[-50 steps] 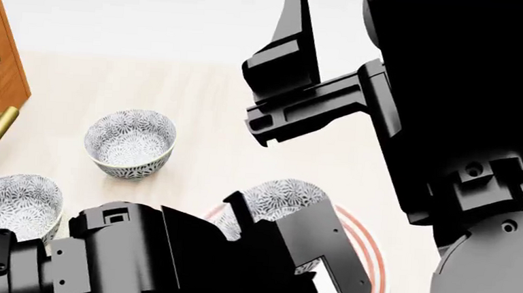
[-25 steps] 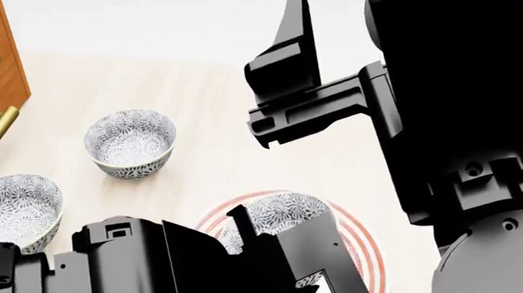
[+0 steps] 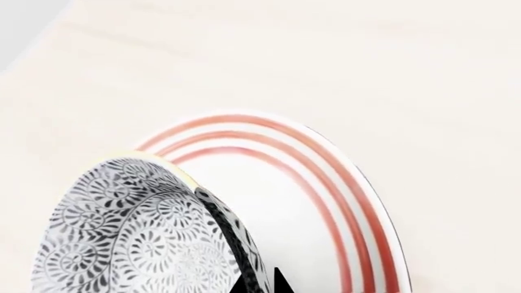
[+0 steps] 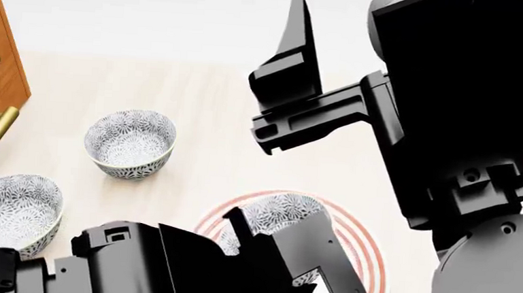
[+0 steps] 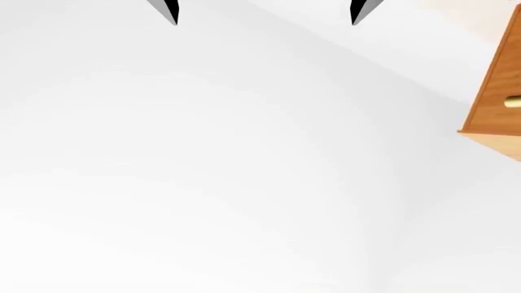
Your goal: Put the bowl at the front on the plate.
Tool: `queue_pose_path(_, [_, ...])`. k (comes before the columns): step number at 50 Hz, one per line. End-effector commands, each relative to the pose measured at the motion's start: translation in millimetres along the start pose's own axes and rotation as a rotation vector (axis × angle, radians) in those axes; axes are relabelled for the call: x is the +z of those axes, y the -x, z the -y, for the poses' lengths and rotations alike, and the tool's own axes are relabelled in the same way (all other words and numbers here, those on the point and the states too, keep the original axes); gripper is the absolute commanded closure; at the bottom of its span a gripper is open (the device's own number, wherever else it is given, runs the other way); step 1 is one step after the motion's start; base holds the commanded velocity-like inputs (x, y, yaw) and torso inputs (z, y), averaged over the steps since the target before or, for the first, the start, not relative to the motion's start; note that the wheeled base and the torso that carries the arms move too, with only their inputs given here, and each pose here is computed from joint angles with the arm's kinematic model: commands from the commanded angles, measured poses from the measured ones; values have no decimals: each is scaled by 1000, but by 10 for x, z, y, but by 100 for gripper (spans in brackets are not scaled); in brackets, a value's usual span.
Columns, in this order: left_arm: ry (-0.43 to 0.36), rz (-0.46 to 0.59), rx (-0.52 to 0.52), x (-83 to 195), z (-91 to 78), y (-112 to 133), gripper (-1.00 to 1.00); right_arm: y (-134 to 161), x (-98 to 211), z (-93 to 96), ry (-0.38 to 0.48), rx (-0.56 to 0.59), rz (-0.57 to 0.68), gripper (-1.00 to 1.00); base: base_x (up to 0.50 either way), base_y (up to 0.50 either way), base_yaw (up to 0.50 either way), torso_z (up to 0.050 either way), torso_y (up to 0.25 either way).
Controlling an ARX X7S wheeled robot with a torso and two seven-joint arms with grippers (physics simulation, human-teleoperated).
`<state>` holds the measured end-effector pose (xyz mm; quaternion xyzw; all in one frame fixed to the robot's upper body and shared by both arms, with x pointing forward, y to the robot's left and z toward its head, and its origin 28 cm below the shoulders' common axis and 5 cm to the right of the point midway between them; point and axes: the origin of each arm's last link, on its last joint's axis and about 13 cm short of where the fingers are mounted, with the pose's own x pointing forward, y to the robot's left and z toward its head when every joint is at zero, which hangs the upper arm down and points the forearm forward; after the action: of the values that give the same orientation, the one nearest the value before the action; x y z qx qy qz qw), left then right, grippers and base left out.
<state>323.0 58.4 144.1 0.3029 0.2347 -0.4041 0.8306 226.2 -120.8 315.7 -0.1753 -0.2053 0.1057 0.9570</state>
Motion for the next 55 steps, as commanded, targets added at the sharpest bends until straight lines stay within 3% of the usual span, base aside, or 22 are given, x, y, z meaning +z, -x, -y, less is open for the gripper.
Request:
queue_pose_path(1, [5, 18, 26, 38, -72, 7, 100, -39, -64, 19, -11, -3, -10, -100, 0, 0, 0, 0, 0])
queue_pose_path(16, [-11, 39, 30, 92, -123, 30, 100, -59, -33, 53, -5, -10, -7, -100, 0, 0, 0, 0, 1])
queue_pose_path(24, [31, 63, 46, 153, -187, 55, 100, -18, 10, 46, 7, -13, -15, -100, 0, 0, 0, 0, 0])
queue_pose_path(38, [29, 66, 53, 194, -284, 83, 100, -45, -40, 81, 4, -23, -33, -100, 0, 0, 0, 0, 1])
queue_pose_path(55, [15, 59, 46, 148, -228, 54, 100, -51, -54, 82, 4, -27, -31, -100, 0, 0, 0, 0, 1])
